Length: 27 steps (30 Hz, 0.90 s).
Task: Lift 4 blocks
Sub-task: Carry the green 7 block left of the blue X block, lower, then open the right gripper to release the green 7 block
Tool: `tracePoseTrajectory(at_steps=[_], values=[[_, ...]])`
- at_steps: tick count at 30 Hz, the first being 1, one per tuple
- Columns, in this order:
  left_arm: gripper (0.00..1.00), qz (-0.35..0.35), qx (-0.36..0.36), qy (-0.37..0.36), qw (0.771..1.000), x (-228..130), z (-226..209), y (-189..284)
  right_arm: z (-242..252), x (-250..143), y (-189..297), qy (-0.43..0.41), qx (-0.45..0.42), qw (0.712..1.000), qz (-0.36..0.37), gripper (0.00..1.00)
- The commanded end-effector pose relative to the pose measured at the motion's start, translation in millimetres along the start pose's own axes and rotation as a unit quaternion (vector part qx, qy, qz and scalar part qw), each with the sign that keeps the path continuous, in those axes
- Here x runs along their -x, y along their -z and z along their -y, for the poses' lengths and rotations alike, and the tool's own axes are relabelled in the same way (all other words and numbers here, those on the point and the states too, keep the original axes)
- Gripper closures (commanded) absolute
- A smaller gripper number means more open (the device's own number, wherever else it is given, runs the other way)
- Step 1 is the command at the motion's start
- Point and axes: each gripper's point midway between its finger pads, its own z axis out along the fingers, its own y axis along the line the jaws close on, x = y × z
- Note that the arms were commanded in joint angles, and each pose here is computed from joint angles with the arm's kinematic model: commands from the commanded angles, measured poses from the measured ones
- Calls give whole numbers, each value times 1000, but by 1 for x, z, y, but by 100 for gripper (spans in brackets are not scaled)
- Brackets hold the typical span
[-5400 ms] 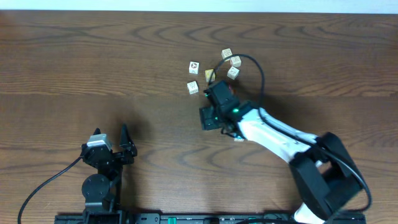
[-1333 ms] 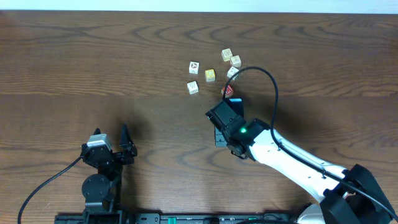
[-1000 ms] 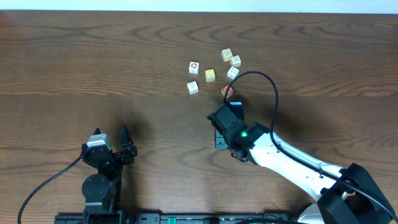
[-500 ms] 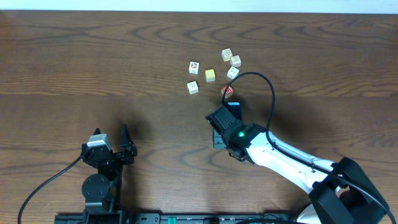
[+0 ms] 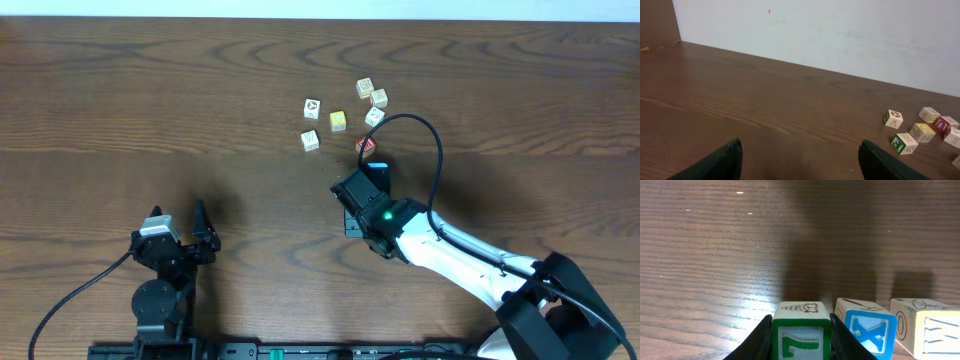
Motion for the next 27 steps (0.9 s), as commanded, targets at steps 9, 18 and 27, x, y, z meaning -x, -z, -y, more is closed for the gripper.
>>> tracePoseTrajectory(at_steps=[9, 18, 27], values=[[25, -26, 8, -2, 1000, -17, -4, -1, 8, -1, -3, 0, -25, 1000, 9, 75], [25, -26, 8, -2, 1000, -17, -4, -1, 11, 0, -2, 1, -32, 999, 10, 75], [25, -26, 8, -2, 1000, -17, -4, -1, 20, -3, -2, 6, -55, 998, 9, 75]])
